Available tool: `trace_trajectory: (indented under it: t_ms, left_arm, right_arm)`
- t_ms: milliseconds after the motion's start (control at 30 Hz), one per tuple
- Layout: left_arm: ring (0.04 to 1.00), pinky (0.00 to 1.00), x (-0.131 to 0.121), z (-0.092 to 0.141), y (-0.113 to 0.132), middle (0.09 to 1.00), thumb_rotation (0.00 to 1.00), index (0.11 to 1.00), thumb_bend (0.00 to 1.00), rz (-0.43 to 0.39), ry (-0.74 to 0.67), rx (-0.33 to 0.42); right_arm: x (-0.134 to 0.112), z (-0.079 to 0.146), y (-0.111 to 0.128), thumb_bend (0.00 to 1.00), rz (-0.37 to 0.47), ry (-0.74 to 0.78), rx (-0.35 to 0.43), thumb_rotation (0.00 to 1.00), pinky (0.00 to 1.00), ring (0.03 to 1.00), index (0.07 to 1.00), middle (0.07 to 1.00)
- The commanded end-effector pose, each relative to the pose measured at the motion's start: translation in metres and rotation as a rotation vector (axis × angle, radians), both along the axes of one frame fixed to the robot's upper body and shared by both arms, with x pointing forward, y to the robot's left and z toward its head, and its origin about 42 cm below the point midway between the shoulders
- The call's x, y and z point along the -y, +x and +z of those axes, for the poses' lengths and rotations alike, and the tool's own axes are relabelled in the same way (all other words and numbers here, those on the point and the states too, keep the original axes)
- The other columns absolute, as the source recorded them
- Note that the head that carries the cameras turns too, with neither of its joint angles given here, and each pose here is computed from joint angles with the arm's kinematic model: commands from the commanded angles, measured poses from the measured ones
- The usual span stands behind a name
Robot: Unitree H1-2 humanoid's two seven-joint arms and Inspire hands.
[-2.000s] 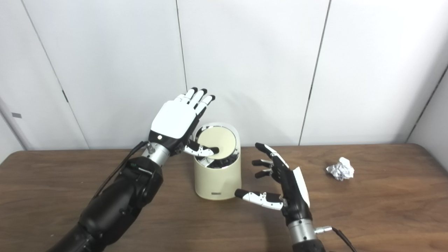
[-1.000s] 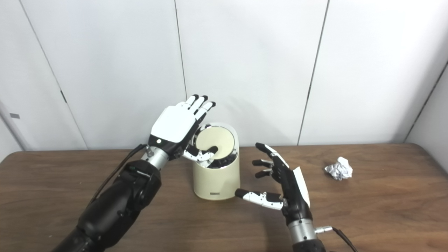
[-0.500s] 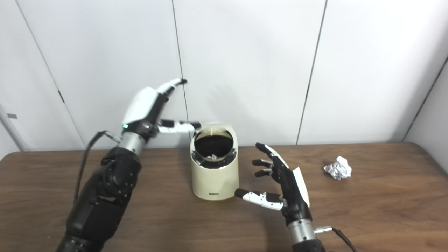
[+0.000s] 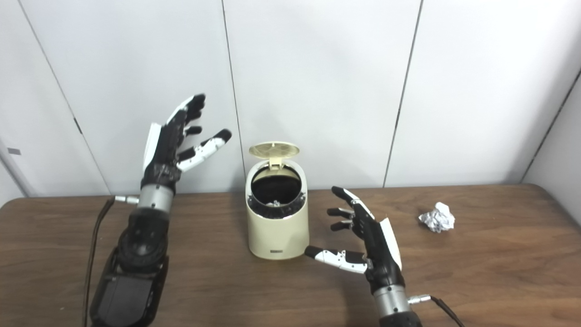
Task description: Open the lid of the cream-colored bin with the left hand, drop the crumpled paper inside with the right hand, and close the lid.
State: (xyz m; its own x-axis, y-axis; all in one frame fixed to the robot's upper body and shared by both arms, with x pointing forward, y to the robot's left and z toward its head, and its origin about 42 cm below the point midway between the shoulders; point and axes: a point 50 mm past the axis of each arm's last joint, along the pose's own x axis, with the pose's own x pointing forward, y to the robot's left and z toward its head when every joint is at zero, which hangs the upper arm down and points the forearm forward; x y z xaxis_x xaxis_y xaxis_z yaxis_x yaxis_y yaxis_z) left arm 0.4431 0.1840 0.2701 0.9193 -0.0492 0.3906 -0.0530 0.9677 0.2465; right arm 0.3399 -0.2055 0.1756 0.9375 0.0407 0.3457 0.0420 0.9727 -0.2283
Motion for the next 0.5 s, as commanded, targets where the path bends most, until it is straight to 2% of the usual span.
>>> trace_trajectory:
  t_ms: [0,167,233,467]
  left_arm:
    - [0.900,0.85,0.002,0.020,-0.005,0.898,0.37,0.930,0.67,-0.033,-0.030,0.083]
    - [0.868,0.79,-0.004,-0.002,-0.019,0.876,0.41,0.920,0.70,-0.022,-0.040,0.061]
    - [0.856,0.77,-0.005,-0.011,-0.025,0.867,0.40,0.912,0.72,-0.017,-0.061,0.043]
    - [0.855,0.78,-0.011,-0.042,-0.042,0.865,0.43,0.918,0.73,-0.036,-0.076,-0.002]
  right_arm:
    - [-0.002,0.018,0.003,0.76,0.006,0.006,0.064,0.18,0.58,0.726,0.838,0.877]
    - [-0.001,0.018,0.004,0.76,0.008,0.004,0.071,0.18,0.58,0.725,0.840,0.877]
    - [-0.001,0.017,0.004,0.76,0.008,0.006,0.070,0.18,0.58,0.727,0.839,0.875]
    - [0.000,0.017,0.004,0.76,0.012,0.001,0.071,0.18,0.59,0.731,0.847,0.876]
